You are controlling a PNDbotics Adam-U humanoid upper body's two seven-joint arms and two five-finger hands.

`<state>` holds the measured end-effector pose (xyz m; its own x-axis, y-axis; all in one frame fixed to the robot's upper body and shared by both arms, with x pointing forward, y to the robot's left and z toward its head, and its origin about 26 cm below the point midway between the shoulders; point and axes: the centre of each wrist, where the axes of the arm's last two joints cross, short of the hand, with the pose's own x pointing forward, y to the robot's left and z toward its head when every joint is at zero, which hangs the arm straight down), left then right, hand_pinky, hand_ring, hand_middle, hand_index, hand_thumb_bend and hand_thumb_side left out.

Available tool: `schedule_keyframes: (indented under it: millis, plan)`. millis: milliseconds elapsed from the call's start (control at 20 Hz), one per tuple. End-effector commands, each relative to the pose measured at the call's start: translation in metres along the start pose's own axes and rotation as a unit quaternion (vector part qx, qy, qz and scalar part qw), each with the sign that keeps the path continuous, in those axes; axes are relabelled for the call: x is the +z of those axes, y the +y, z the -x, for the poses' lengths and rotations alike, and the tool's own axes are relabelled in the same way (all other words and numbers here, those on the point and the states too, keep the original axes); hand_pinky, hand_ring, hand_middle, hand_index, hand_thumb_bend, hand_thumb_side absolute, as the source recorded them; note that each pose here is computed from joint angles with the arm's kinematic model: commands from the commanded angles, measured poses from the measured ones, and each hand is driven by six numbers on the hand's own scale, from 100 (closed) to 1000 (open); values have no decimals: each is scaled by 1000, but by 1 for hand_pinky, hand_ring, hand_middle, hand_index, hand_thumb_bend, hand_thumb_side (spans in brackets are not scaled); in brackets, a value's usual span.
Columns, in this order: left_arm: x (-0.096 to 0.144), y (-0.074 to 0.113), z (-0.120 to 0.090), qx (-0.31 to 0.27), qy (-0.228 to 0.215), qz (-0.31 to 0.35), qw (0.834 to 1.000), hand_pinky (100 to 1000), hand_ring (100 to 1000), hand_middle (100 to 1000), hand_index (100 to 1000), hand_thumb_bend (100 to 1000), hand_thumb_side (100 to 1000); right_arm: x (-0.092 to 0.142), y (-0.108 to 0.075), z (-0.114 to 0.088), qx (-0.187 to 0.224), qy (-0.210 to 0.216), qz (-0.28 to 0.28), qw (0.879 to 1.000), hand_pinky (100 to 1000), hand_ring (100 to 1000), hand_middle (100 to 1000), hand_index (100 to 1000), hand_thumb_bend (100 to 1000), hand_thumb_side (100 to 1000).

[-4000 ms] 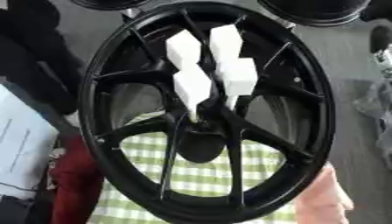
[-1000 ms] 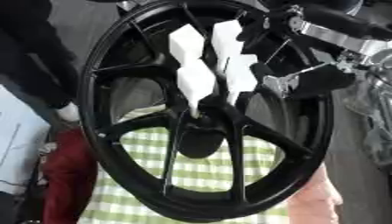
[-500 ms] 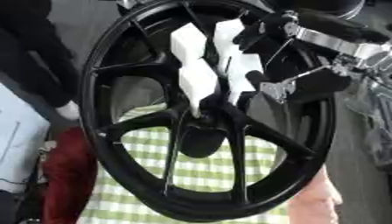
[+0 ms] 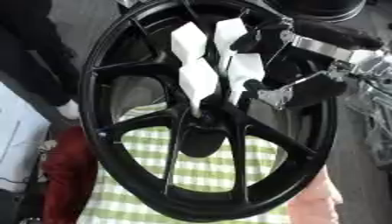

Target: Pull the pin out of the wheel hub.

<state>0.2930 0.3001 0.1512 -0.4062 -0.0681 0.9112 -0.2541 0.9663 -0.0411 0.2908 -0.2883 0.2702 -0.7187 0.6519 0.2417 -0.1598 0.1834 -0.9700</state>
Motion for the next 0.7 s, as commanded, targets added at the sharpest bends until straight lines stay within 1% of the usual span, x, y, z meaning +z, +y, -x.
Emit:
schedule_keyframes:
  millis: [50,350,700]
  plan:
    - [-3,-1,-7,-1,-12,8,1000,553,855,875,721,236,897,1,-5,-3,14,1,-5,1000,977,833,717,847,161,303]
    - [-3,-1,-7,-1,-12,11,1000,553,856,876,720,237,900,1,-1,-3,12,11,-10,1000,972,821,704,840,137,289]
    - [-3,-2,-6,0,-10,13,1000,554,858,876,718,238,902,-2,-1,-4,-1,14,-11,1000,961,792,672,836,101,259]
